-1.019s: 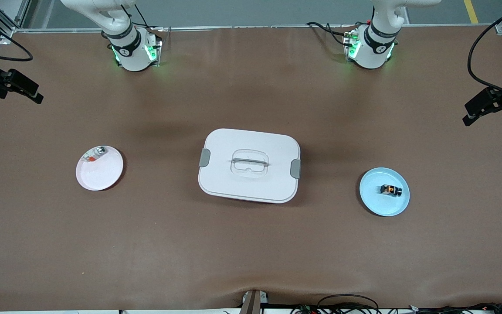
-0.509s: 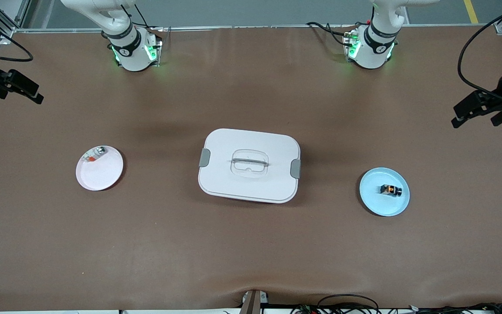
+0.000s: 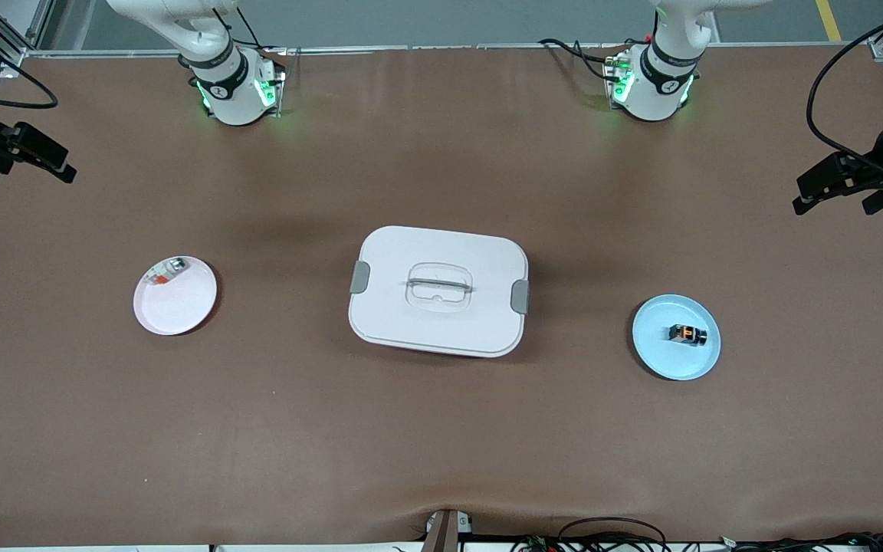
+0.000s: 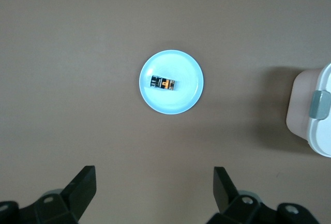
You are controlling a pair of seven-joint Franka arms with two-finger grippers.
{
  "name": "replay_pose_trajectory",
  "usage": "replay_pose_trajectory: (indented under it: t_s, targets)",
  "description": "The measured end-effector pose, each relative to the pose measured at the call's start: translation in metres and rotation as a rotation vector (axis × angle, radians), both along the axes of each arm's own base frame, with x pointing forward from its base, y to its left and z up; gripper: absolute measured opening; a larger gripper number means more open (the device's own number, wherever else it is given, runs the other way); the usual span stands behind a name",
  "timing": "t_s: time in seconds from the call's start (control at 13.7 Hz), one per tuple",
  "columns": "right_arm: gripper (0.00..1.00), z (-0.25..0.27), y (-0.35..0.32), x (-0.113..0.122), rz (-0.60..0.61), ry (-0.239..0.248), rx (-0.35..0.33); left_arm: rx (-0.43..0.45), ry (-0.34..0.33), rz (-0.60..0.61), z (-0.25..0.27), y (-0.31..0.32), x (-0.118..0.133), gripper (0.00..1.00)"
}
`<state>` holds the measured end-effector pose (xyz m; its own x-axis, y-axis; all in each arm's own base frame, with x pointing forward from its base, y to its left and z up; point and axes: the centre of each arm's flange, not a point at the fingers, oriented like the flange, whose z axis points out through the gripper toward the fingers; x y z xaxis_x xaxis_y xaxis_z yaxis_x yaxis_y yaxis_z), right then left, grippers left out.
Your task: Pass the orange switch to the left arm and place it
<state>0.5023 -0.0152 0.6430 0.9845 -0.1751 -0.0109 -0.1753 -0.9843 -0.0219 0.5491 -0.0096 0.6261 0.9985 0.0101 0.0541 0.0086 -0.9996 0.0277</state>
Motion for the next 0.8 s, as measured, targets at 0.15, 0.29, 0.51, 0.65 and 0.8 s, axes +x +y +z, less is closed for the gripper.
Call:
replay_pose_trajectory:
  t_s: [0.15, 0.29, 0.51, 0.65, 0.8]
  targets:
    - [1.0, 0.004, 0.0, 0.0, 0.0, -0.009, 0.0, 0.0, 0.002, 0.001, -0.001, 0.001, 0.0, 1.0]
    - [1.0, 0.01, 0.0, 0.001, 0.0, -0.02, -0.001, 0.0, 0.001, 0.0, -0.001, 0.0, 0.0, 1.0]
    - [1.0, 0.013, 0.0, 0.001, 0.0, -0.021, -0.001, 0.0, 0.0, 0.002, 0.0, -0.004, 0.0, 1.0]
    - [1.0, 0.016, 0.0, 0.003, 0.0, 0.002, -0.001, 0.0, -0.004, 0.004, 0.002, -0.005, 0.0, 1.0]
    - [1.0, 0.019, 0.0, 0.013, 0.0, 0.028, -0.003, -0.001, -0.009, 0.004, 0.004, -0.005, 0.001, 1.0]
